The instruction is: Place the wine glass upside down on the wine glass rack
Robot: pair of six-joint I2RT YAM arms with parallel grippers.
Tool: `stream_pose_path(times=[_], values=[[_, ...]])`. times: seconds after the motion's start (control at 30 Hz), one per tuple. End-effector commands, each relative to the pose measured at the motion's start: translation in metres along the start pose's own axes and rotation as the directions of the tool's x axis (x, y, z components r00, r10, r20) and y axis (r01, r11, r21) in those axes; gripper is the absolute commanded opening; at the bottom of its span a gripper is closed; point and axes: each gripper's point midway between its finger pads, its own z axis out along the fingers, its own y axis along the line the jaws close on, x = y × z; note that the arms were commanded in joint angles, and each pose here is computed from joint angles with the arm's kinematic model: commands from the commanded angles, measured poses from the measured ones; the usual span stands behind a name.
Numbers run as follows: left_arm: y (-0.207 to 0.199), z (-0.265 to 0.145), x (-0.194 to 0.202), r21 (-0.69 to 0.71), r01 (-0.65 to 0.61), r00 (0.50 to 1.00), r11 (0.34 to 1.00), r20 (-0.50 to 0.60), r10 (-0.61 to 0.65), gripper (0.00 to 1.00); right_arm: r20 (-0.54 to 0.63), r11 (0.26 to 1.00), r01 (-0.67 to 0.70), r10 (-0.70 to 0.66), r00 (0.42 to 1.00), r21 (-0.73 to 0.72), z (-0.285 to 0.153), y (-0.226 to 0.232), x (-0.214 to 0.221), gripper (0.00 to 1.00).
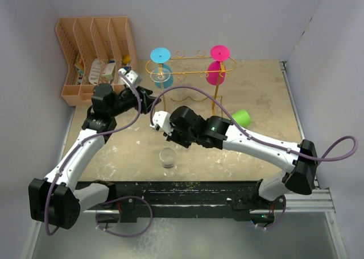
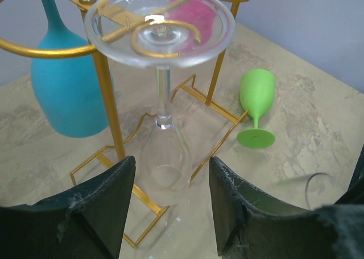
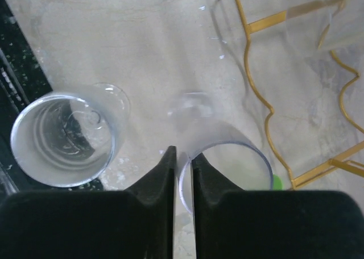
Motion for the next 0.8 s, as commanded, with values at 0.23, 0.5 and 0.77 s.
stream_pose_path(times=[0.23, 0.5, 0.77], values=[[-0.016, -0.038, 0.002, -0.046, -0.077, 0.995, 0.996, -0.069, 0.074, 0.72, 0.028, 0.99, 0.027, -0.023, 0.999, -0.141, -0.051, 0.01, -0.021, 0.0], [-0.023, -0.075, 0.003, -0.13, -0.099, 0.988, 0.986, -0.134, 0.082, 0.83, 0.148, 1.0, 0.01, -0.011, 0.989, 0.005, -0.159, -0.032, -0.06, 0.0], [-0.027, -0.112, -0.026, -0.293, -0.001, 0.985, 0.956, -0.163, -0.049, 0.93, 0.365, 0.99, -0.045, -0.007, 0.931, 0.134, -0.239, -0.058, -0.095, 0.0]])
